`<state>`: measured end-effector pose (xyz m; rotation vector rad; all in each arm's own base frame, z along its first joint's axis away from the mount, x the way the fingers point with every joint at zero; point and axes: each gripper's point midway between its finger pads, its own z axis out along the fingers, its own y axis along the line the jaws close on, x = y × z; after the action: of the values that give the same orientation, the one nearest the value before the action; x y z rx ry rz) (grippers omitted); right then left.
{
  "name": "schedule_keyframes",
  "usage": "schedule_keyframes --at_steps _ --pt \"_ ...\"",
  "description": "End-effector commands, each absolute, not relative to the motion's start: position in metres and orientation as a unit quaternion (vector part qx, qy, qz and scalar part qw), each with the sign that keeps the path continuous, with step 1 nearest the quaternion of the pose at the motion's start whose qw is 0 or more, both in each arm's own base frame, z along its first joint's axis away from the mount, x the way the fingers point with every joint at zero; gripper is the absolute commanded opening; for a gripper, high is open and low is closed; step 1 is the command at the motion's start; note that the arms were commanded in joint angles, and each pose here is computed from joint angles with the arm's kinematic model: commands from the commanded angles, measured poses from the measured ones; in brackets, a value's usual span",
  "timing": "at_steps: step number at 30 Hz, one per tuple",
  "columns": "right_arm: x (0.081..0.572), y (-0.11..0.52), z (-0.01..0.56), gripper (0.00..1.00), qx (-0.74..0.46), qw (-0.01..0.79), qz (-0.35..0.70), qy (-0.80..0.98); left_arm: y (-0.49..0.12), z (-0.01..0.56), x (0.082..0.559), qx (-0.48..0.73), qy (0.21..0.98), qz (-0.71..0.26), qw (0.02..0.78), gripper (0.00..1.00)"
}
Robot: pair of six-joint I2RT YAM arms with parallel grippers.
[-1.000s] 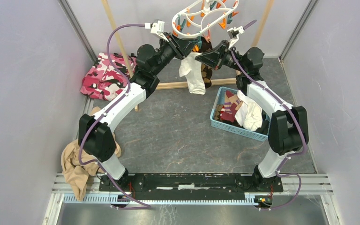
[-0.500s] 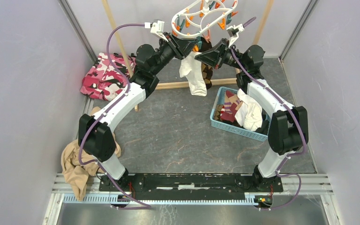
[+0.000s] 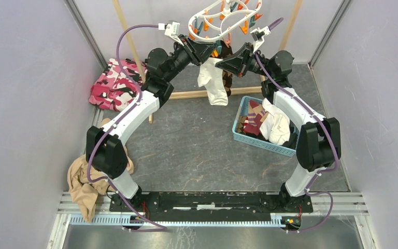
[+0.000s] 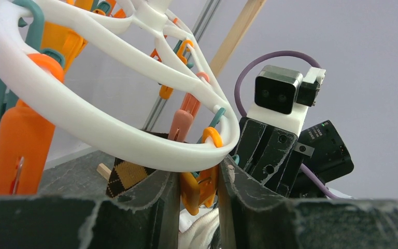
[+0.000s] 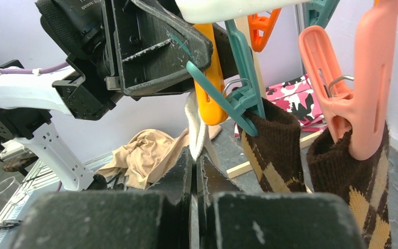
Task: Clip the socks to the hanger
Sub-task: Clamp the sock onto the hanger.
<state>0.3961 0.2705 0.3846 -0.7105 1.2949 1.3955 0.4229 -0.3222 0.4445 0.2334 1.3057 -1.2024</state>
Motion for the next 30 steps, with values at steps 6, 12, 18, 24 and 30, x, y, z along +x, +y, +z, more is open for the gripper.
schedule_keyframes --at_steps 6,12,18,24,30 --pt "0.398 0.269 0.415 0.0 -0.301 0.548 0.591 0.51 -0.322 0.466 0.407 0.125 0.539 -0.549 0.626 0.06" --pt "0.406 0.27 0.407 0.0 -0.286 0.538 0.594 0.526 -0.324 0.466 0.407 0.126 0.539 -0.552 0.624 0.06" --pt "0.408 0.268 0.405 0.0 -0.282 0.539 0.591 0.531 -0.325 0.467 0.406 0.128 0.536 -0.556 0.623 0.06" --pt "0.406 0.265 0.412 0.0 -0.278 0.541 0.597 0.523 -0.327 0.465 0.406 0.136 0.535 -0.559 0.619 0.06" --pt "0.409 0.261 0.411 0.0 -0.266 0.537 0.601 0.529 -0.33 0.465 0.403 0.147 0.532 -0.563 0.615 0.06"
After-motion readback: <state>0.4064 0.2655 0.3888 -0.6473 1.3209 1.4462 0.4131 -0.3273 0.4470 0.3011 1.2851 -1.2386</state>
